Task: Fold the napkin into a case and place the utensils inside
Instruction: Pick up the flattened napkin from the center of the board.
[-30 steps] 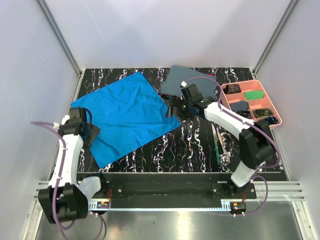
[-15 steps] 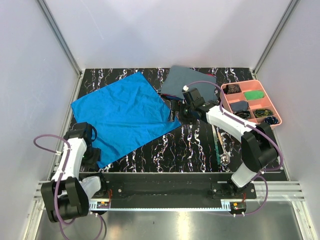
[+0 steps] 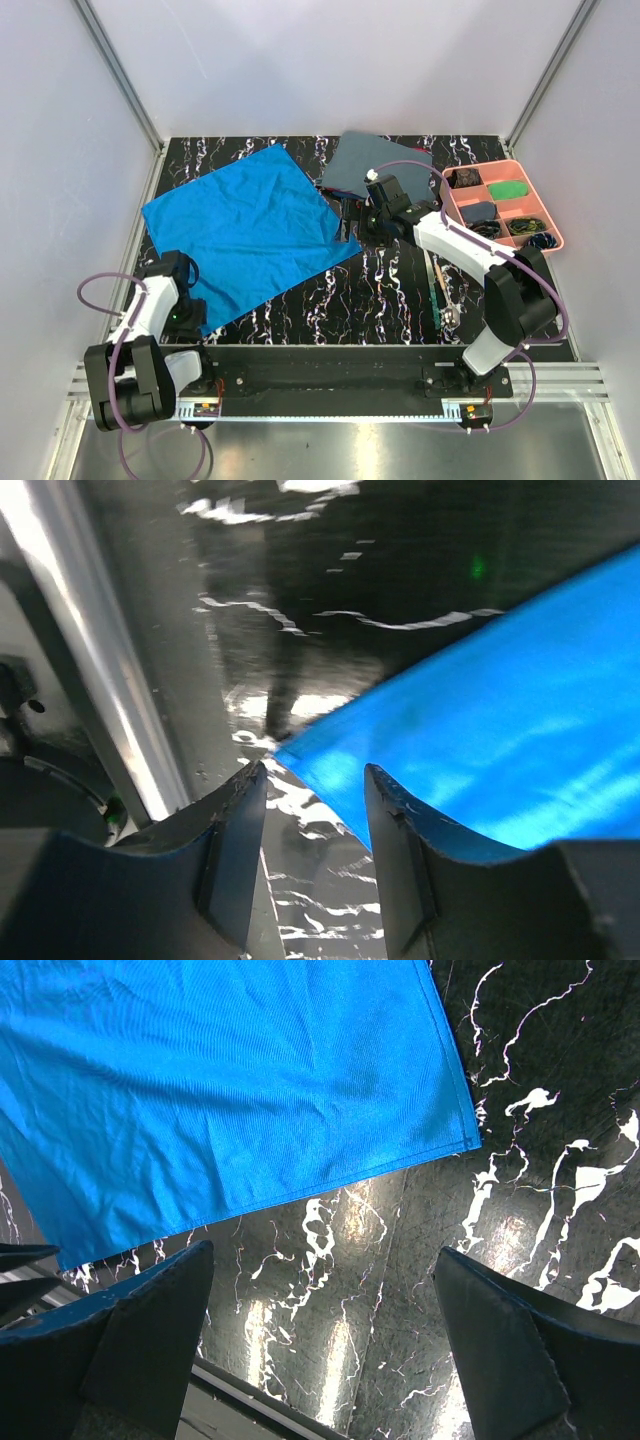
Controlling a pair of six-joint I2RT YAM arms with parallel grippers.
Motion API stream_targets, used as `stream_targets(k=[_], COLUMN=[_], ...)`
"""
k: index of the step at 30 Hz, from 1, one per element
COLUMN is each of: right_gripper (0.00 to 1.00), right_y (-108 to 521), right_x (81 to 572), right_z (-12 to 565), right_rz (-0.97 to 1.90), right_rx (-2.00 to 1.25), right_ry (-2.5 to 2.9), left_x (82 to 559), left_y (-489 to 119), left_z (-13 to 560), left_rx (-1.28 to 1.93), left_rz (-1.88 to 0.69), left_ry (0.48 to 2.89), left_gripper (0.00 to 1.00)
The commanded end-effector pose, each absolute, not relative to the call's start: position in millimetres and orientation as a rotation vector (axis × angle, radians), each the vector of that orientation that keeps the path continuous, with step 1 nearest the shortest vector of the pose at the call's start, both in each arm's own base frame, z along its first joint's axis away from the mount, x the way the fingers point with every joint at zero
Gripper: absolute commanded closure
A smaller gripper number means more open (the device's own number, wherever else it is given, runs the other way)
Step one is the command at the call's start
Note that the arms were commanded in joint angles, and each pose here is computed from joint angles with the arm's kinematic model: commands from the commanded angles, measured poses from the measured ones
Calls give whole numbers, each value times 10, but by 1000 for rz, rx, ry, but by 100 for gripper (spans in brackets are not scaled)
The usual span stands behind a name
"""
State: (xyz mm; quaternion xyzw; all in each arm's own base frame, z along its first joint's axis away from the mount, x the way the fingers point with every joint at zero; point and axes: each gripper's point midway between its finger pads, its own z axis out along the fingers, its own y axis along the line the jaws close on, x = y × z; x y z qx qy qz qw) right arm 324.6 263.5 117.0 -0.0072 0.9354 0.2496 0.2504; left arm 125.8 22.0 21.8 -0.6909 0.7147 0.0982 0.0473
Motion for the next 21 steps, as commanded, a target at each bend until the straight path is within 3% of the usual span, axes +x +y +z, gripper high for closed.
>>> stream_targets(k=[1, 9, 17, 21], right_gripper=[0, 0, 1, 5], right_y=[2658, 2636, 2524, 2481], right_x=[3327, 3332, 3398, 3391], right_z=[1412, 1271, 939, 744], right_rz=[709, 678, 547, 489], right_rx=[-19, -11, 19, 51], right_ry=[2464, 2492, 2551, 2608], left_x=[1310, 1273, 1387, 1470], left_y=[269, 281, 216, 217], left_z=[167, 24, 143, 291], left_rx=[-2181, -2177, -2144, -2077], left_rz=[273, 276, 121, 52], left_ry=[2022, 2007, 1970, 1964], left_gripper=[53, 50, 84, 90])
